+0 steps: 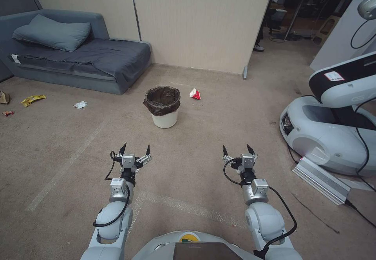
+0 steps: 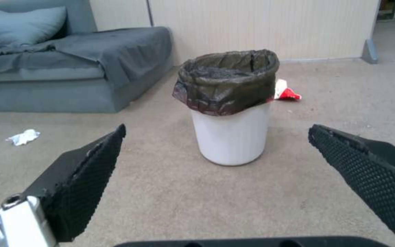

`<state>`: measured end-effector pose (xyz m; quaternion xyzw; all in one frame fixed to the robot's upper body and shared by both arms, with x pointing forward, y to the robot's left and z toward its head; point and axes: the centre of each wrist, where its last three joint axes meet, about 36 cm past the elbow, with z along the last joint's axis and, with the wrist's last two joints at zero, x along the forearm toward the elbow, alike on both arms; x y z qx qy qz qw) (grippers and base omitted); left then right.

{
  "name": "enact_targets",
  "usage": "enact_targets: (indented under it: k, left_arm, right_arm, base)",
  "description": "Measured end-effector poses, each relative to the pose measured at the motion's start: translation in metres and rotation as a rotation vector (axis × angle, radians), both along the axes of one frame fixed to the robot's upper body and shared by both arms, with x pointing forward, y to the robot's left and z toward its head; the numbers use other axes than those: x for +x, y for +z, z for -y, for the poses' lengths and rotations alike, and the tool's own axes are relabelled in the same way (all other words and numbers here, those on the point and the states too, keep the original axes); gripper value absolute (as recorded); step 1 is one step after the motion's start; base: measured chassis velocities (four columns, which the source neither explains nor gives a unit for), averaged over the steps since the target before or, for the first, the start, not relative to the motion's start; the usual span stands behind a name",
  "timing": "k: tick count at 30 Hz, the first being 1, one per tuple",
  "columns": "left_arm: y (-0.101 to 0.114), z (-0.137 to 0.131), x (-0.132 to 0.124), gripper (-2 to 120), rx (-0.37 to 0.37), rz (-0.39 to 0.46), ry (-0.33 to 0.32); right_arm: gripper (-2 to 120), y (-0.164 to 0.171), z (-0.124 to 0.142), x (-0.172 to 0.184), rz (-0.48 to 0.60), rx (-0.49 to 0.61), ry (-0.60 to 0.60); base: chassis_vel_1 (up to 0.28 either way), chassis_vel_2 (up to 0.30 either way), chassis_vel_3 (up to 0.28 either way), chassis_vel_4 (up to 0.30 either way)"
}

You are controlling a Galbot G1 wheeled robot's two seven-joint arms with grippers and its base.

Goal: Pick up the trash bin, then pick up the garbage from the floor and place it into the trash bin.

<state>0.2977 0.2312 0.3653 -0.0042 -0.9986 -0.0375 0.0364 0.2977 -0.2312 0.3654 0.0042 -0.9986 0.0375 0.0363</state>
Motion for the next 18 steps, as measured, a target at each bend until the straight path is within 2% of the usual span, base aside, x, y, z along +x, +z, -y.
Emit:
enact_targets:
  k: [18]
  left_arm:
    - [0.0,0.0,0.0,100,0.0,0.0,0.0]
  right_arm:
    - [100,0.0,0.0,0.0,0.0,0.0,0.0]
  base:
    - [0.0,0.0,0.0,0.0]
